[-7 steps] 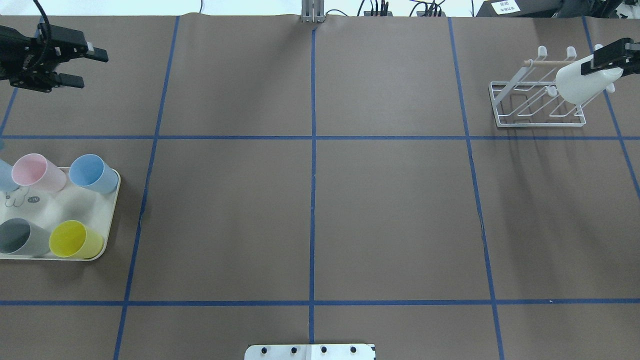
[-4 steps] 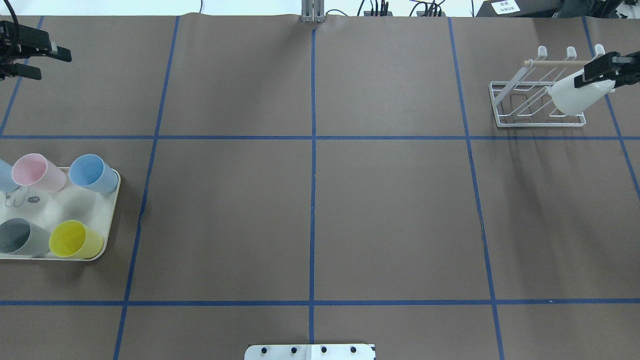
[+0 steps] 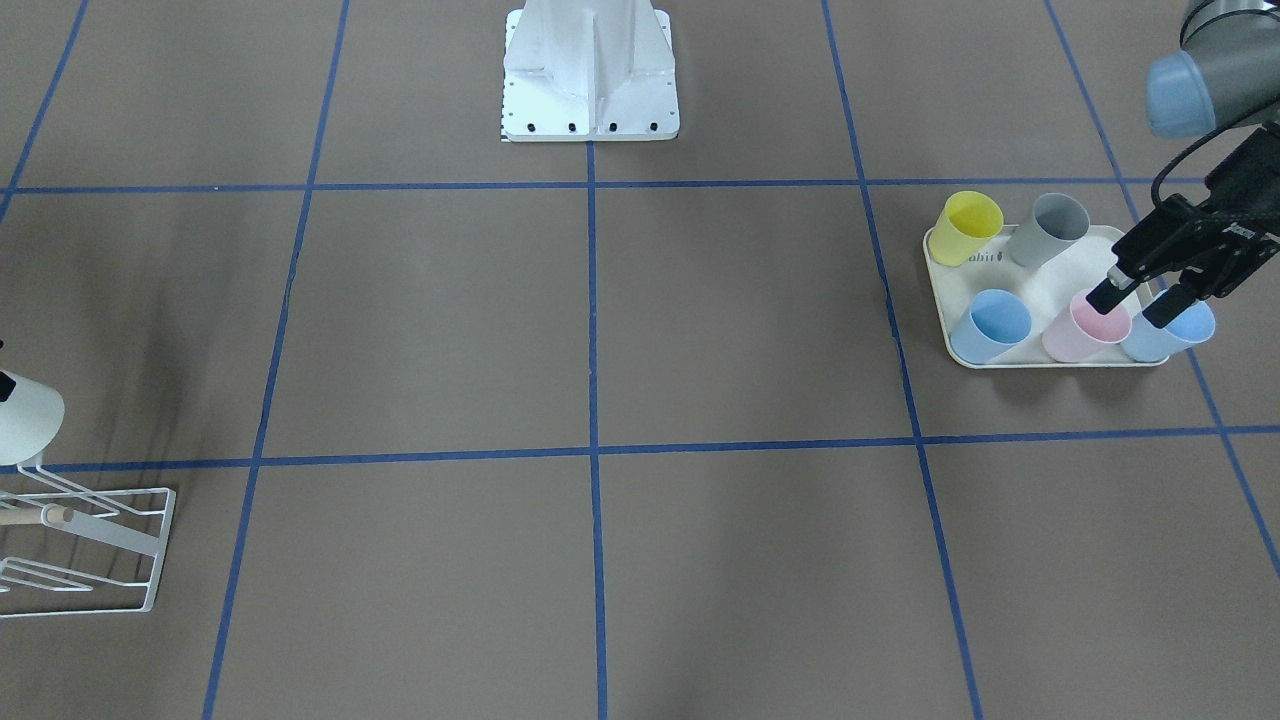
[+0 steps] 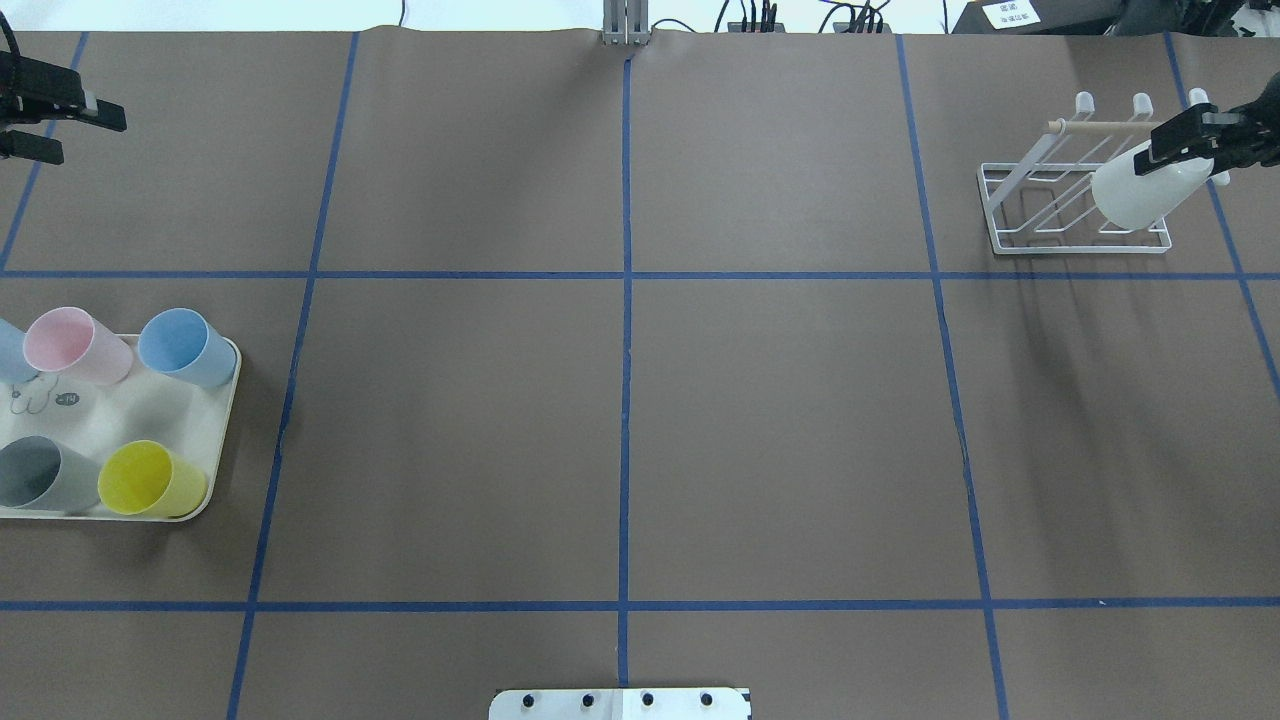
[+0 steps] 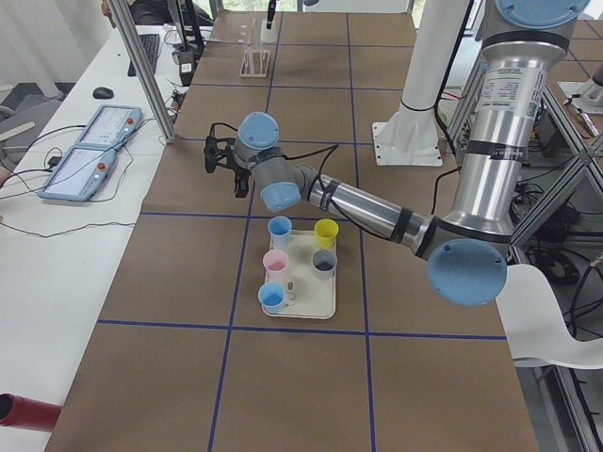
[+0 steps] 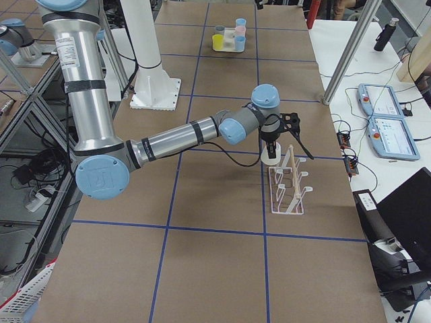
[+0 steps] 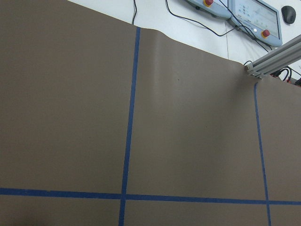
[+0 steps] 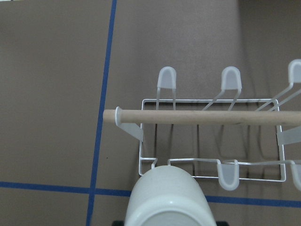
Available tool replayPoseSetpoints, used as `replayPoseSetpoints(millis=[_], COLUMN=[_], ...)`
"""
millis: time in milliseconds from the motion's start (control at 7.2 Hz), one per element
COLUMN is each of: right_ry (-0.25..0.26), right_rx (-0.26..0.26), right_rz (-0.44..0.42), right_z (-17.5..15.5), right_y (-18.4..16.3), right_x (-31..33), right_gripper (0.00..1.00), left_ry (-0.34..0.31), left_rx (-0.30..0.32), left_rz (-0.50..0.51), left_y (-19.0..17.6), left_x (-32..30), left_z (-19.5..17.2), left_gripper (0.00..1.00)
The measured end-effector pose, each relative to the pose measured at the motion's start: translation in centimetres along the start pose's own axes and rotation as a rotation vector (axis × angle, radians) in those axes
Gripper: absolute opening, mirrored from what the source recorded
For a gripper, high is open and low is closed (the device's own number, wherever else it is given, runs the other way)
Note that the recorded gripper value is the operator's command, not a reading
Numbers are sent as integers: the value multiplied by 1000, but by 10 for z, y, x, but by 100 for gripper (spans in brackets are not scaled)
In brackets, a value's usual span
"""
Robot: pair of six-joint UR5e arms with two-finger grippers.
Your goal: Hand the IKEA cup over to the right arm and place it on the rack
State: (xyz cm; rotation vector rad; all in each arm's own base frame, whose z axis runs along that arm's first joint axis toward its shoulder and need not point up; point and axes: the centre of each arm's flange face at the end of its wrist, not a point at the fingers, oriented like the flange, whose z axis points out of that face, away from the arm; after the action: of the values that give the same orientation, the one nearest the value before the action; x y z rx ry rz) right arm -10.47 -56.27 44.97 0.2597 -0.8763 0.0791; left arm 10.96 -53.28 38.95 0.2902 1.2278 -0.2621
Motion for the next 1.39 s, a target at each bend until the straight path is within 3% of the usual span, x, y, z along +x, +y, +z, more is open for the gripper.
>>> replayPoseSetpoints(millis=[555,972,1110,1388], right_ry=[10,18,18,19], right_rx=[-22,-49,-63,-84], right_rz=[2,10,8,-4], right_z=[20,39,47,60], right_y=[-10,-17,-17,-17], right_x=[6,7,4,-2], right_gripper=[25,37,45,97], left_ry=[-2,-2,-2,-3], left_rx=[-2,-2,-3,-3], left_rz=[-2,-2,-2,-3], left_y=[5,5,5,5], left_x=[-3,-3,-3,-3], left_z=[-2,-2,-2,-2], left_gripper=[100,100,100,100])
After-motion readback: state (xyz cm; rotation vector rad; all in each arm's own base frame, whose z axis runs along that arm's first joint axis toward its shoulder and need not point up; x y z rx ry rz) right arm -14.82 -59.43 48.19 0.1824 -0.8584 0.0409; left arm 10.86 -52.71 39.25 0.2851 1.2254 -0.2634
